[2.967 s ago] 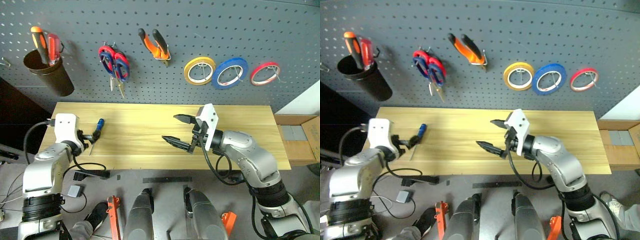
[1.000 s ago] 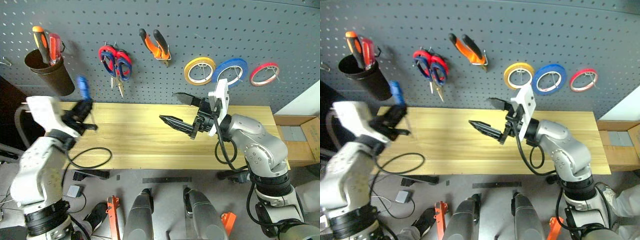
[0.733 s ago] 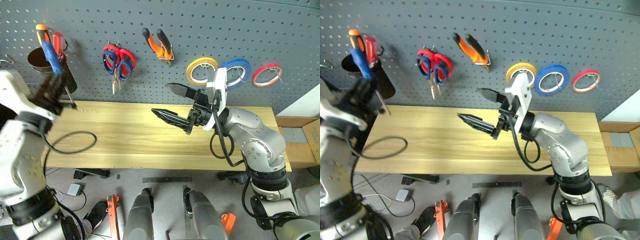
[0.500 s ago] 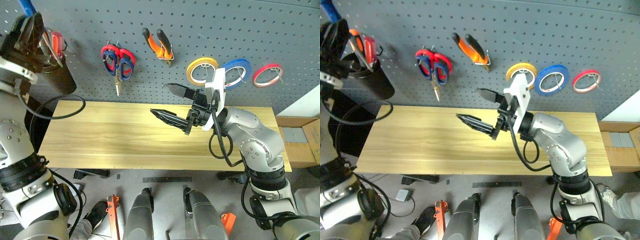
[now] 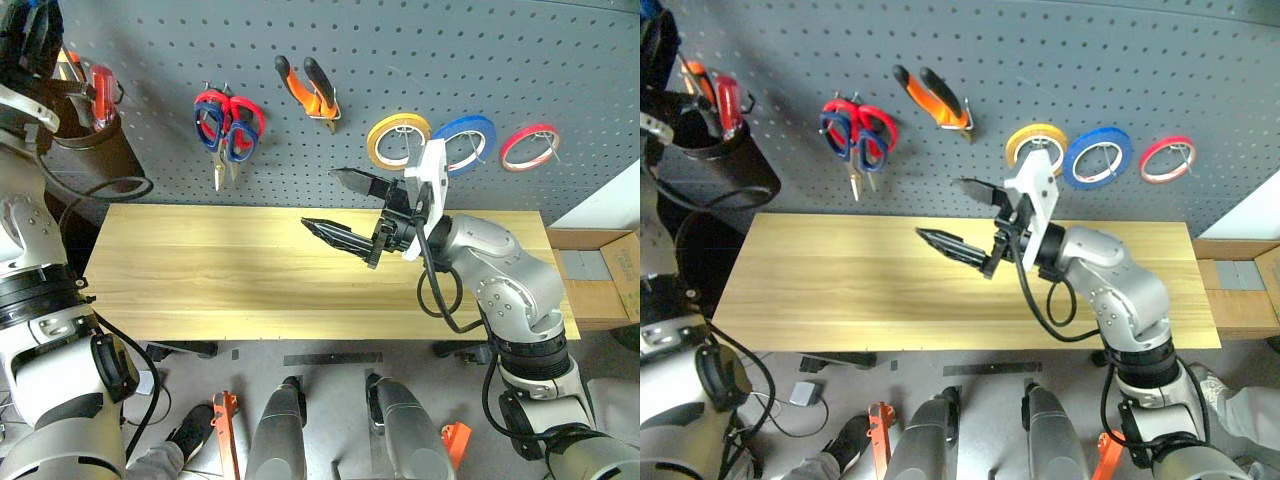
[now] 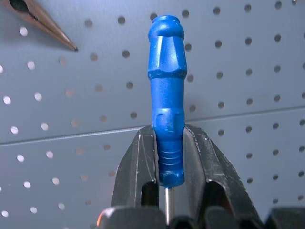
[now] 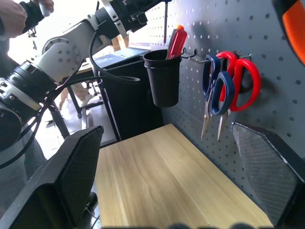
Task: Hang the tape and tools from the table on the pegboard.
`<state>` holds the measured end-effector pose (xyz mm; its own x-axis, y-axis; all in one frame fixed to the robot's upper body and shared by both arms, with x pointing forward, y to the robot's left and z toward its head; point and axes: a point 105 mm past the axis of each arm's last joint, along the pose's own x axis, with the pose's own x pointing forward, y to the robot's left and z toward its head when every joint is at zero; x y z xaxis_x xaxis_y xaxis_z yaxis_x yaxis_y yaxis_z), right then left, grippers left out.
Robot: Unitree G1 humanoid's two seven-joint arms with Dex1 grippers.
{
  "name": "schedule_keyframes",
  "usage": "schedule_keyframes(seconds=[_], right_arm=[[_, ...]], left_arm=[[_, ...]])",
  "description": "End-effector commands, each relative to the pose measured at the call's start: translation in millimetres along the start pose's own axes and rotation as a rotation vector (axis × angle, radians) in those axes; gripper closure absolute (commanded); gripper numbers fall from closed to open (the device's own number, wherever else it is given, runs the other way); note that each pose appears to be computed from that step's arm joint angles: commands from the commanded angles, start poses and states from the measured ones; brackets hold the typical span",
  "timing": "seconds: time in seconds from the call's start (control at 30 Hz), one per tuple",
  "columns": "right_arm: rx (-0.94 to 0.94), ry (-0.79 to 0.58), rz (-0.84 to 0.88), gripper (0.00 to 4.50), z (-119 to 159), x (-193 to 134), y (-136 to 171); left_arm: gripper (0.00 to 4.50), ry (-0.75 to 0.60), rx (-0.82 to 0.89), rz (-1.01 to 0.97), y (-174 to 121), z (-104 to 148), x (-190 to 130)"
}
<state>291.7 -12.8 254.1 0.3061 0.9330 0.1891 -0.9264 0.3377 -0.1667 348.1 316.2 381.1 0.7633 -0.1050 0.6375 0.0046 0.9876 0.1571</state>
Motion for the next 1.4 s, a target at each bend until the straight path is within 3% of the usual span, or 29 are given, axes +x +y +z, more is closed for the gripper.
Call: schedule_keyframes(seconds=[0.03, 0.23, 0.53, 0.73, 0.97, 1.13, 1.2, 1.27, 1.4], right_arm=[[-0.034, -0.024, 0.013, 0.00, 7, 0, 4], [-0.033, -0.020, 0.017, 0.00, 6, 1, 4], [-0.030, -0.012, 0.018, 0.00, 4, 1, 5], [-0.034, 0.000, 0.010, 0.00, 3, -1, 4], [-0.029, 0.006, 0.012, 0.00, -1, 0, 4], [-0.027, 0.011, 0.013, 0.00, -3, -1, 2], [-0.025, 0.021, 0.018, 0.00, -6, -3, 2], [-0.018, 0.035, 0.020, 0.00, -10, -11, -1], [0.017, 0.056, -0.016, 0.00, -24, -29, -11]], left_arm=[[4.11, -0.130, 0.055, 0.016, 12, 44, 4], [4.11, -0.103, 0.104, 0.043, 23, 40, -3], [4.11, 0.008, 0.086, 0.120, 41, -4, -24], [4.11, 0.034, -0.001, 0.106, 35, -15, -24], [1.81, 0.081, -0.007, 0.141, 44, -19, -34], [0.11, 0.079, -0.029, 0.095, 33, -16, -35], [0.05, 0.074, -0.073, -0.074, -2, -9, -35], [0.05, 0.146, -0.202, -0.289, -55, -12, -50], [0.05, 0.315, -0.360, -0.494, -116, -34, -98]])
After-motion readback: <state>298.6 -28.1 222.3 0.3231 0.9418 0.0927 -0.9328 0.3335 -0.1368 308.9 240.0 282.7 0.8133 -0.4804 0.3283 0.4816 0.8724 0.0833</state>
